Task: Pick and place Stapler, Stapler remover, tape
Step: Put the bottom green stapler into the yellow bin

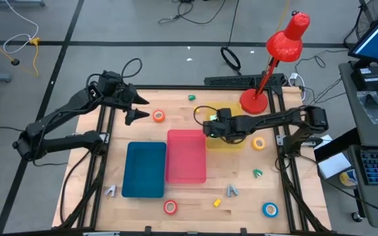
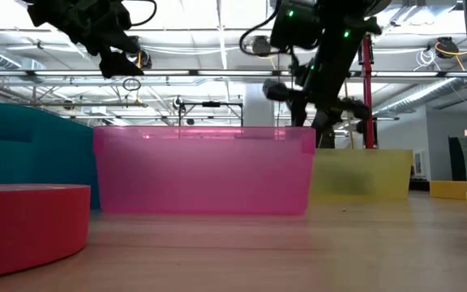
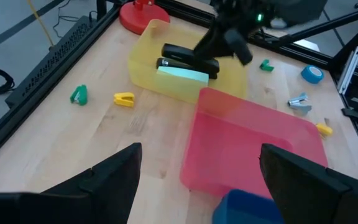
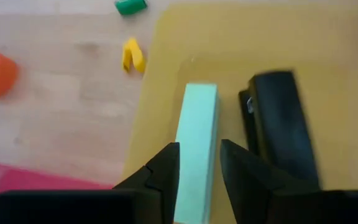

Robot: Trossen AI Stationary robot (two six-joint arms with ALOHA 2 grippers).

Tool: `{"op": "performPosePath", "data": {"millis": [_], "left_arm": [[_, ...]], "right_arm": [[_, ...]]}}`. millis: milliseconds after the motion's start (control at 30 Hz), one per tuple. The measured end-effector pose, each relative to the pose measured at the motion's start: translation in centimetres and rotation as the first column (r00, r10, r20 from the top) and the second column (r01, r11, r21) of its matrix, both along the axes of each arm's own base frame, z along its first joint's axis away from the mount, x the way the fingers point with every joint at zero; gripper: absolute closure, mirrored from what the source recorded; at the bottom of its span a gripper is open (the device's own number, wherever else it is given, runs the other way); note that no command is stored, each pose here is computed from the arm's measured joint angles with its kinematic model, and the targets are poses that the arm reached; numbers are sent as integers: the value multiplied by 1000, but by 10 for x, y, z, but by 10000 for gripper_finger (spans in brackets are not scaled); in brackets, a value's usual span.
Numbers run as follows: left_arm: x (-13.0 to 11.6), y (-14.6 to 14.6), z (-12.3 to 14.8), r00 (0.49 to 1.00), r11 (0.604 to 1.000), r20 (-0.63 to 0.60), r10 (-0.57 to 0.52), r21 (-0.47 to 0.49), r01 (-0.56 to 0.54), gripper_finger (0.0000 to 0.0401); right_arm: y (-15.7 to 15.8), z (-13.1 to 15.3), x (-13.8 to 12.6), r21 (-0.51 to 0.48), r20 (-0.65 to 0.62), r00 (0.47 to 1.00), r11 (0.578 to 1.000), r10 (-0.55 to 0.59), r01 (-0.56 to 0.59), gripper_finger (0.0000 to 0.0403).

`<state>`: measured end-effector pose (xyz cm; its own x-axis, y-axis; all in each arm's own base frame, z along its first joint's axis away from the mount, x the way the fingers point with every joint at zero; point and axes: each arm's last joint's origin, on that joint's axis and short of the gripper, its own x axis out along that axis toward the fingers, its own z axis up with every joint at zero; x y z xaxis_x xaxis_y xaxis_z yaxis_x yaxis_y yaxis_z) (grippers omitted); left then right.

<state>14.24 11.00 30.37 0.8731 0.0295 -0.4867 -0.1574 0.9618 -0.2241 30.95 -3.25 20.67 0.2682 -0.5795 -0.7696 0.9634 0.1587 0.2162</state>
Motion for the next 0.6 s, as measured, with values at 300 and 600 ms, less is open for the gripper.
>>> {"op": "performPosePath", "data": {"millis": [300,600], "left_arm": [[0,0,0,1000,1000,0,-2,2,2,77],[0,0,0,1000,999,-3,23,-24,-23,77]], "right_arm": [[7,46,-44,36,-57,995,997,76,-74,360],[19,74,-112,385,-194,976,923,103,-21,396]]}}
